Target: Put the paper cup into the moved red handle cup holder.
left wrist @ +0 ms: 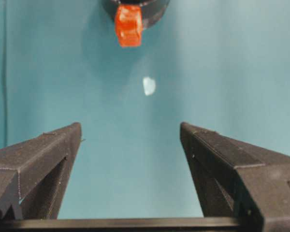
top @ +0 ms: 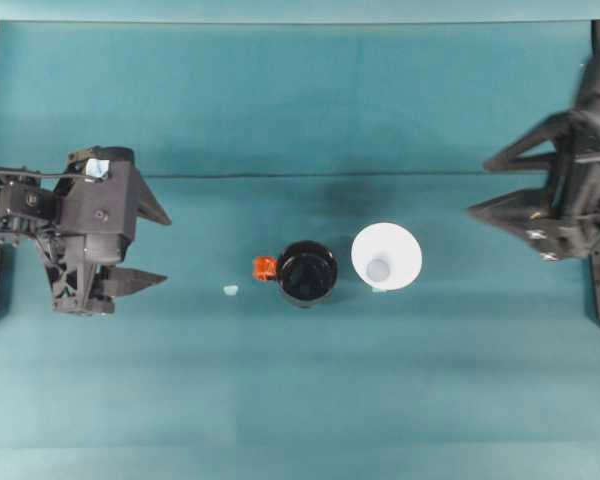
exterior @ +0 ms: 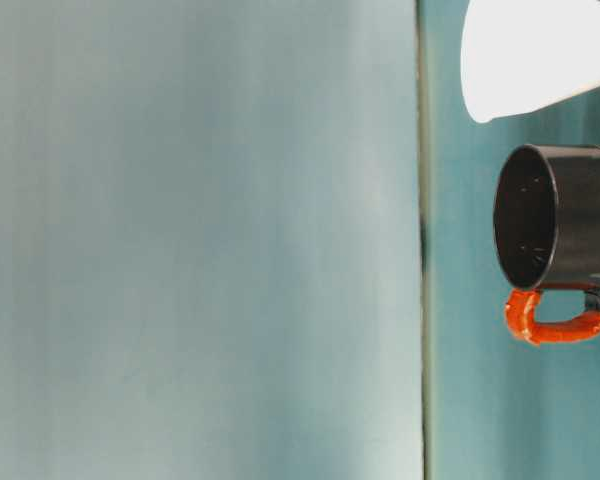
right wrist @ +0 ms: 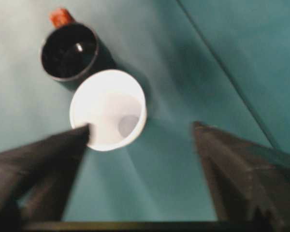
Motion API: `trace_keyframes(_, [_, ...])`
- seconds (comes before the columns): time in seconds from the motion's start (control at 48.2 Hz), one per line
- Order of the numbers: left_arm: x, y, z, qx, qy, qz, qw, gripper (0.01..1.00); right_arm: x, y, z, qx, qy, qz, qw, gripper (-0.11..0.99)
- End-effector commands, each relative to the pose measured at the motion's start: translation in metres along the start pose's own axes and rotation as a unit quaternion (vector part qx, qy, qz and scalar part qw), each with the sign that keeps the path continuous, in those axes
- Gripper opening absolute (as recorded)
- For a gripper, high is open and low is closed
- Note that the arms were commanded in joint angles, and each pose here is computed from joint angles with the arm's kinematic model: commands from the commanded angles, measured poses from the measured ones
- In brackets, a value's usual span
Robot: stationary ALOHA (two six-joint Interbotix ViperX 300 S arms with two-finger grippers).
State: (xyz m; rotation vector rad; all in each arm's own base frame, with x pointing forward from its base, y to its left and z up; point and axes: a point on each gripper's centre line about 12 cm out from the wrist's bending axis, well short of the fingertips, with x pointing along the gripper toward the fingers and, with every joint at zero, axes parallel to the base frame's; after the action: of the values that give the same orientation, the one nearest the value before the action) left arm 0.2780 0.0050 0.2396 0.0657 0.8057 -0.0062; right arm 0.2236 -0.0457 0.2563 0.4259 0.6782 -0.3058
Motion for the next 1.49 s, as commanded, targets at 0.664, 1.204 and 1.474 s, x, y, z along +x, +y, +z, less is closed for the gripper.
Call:
trace_keyframes(0.664, [-0.002,-0.0003,-0.007,-0.021,-0.001,0.001,0.9998,0.907,0.128,0.0091,0.003,-0.008,0.242,-0.075,0.9674,0.94])
trace_keyframes(1.204, [0.002,-0.0004,-0.011,-0.024,-0.005,0.0007,0.9997,0.907,0.163,-0.0025,-0.025,-0.007,0.277,-0.09,0.9566,0.93])
trace_keyframes(1.474, [0.003,-0.0004,-0.013,-0.023,-0.002,0.0012,0.9997,0.907,0.162,-0.0017,-0.024,-0.005,0.281,-0.091,0.9555,0.66])
